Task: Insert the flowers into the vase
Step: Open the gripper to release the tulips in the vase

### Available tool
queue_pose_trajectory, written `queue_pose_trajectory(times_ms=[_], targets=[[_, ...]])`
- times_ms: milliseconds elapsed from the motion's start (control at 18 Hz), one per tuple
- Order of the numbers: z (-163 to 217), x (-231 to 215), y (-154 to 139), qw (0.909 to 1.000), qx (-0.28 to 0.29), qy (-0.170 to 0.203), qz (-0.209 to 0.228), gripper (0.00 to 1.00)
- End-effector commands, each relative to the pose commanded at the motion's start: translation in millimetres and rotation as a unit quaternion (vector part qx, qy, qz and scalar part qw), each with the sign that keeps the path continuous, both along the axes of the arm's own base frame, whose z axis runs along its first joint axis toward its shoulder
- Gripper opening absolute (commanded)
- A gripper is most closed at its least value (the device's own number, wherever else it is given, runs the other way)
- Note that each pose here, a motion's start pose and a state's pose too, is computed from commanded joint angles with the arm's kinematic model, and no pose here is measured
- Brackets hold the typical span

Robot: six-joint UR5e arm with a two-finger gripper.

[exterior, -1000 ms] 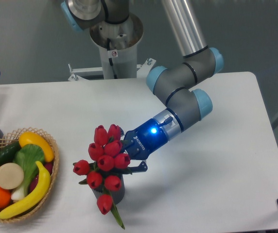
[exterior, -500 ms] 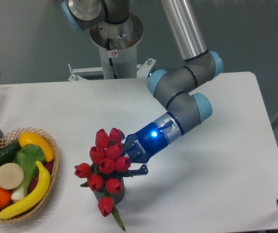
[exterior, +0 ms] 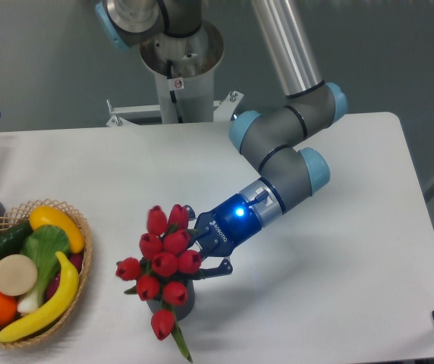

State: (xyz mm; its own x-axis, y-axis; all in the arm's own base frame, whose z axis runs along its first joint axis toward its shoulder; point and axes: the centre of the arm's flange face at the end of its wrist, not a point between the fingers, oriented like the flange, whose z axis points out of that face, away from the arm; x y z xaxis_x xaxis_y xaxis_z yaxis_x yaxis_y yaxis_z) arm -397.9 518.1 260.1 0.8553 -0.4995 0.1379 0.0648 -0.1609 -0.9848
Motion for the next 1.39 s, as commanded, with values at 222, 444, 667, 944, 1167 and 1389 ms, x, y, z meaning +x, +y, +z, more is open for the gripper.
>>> queue_pose_trajectory(times_ms=[222, 444, 667, 944, 1167, 1389], targets=[[0, 0, -1, 1.0, -0.001, -0.001, 0.001, 0.49], [-2, 1, -2, 1.0, -0.002, -0.003, 0.001, 0.61], [-2, 0, -3, 1.0, -0.009, 0.003, 0.003, 0.82], [-3, -1, -7, 0.9997, -0.022, 0.013, 0.007, 1.0], [11, -1, -16, 0.9995, -0.016, 0.024, 0.013, 1.0], [38, -7, -41, 0.9972, -0.001, 0.067, 0.031, 1.0]])
